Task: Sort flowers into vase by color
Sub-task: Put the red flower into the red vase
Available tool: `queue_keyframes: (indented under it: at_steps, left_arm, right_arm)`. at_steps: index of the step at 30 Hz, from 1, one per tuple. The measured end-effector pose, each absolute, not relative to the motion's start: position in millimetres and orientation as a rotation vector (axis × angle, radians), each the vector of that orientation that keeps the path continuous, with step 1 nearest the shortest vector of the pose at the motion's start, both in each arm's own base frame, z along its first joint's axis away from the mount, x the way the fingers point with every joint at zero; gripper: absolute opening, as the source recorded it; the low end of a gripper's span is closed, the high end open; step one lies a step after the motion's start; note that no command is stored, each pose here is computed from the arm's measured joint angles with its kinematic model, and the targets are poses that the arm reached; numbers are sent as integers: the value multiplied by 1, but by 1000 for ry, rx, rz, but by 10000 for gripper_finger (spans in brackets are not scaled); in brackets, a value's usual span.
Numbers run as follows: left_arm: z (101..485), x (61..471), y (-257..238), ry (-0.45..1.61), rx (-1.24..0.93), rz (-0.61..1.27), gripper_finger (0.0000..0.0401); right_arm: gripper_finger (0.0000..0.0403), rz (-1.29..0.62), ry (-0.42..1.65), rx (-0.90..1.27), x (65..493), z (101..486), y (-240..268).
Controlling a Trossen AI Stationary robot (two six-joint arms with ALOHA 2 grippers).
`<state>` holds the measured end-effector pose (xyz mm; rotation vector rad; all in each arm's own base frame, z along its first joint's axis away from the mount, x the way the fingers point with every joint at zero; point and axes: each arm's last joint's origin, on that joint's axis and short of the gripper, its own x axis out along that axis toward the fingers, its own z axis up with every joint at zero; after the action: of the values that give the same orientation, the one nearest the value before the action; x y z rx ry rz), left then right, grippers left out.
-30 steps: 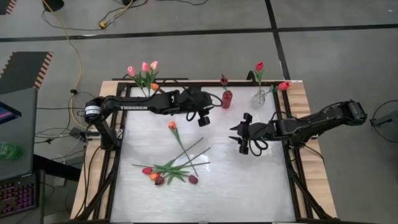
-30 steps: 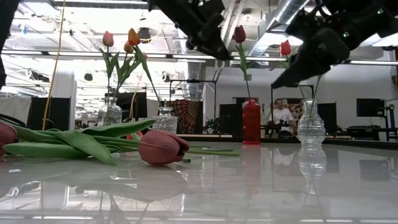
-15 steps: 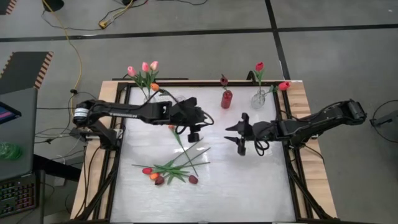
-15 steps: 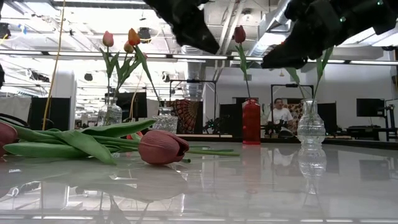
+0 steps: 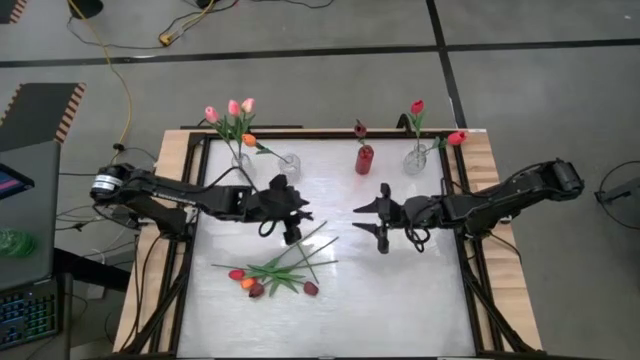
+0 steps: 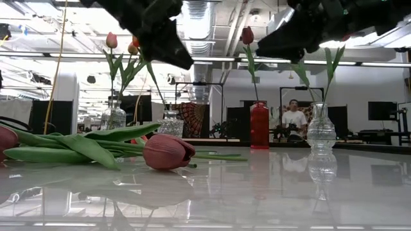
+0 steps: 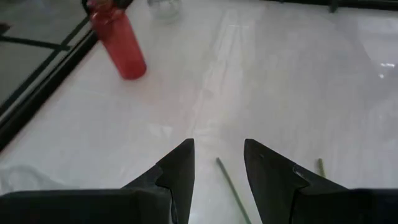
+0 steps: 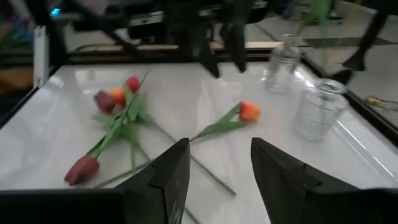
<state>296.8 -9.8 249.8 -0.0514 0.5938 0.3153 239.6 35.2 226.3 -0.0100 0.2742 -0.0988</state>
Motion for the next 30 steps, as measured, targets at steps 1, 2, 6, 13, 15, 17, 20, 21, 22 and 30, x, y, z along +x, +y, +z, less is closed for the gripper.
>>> queue_keyframes:
  at_steps: [1, 2, 6, 13, 15, 17, 20, 21, 22, 30]
  left_arm:
    - [247, 294, -12, 586, -60, 327, 128]
    - [245, 291, -14, 578, -70, 336, 128]
    - [233, 284, -24, 594, -82, 365, 128]
    - [223, 278, -44, 648, -100, 244, 128]
    - [223, 277, -49, 661, -129, 172, 128]
    - [222, 276, -55, 679, -150, 99, 128]
    - [222, 275, -64, 694, -173, 29, 128]
    - [222, 274, -67, 698, -172, 17, 128]
    - [221, 273, -70, 702, -169, 8, 128]
    - [216, 263, -92, 767, -166, -45, 128]
  right_arm:
    - [195, -86, 282, -16, 245, 226, 36]
    - [195, -84, 289, -20, 251, 226, 38]
    - [195, -68, 339, -29, 276, 223, 43]
    - [195, -58, 488, -60, 312, 209, 49]
    - [195, -58, 530, -69, 319, 204, 51]
    - [195, -59, 563, -76, 324, 201, 51]
    - [195, -60, 585, -80, 330, 198, 52]
    - [195, -60, 597, -83, 331, 195, 53]
    - [195, -60, 605, -84, 332, 193, 53]
    - [195, -62, 623, -85, 333, 190, 53]
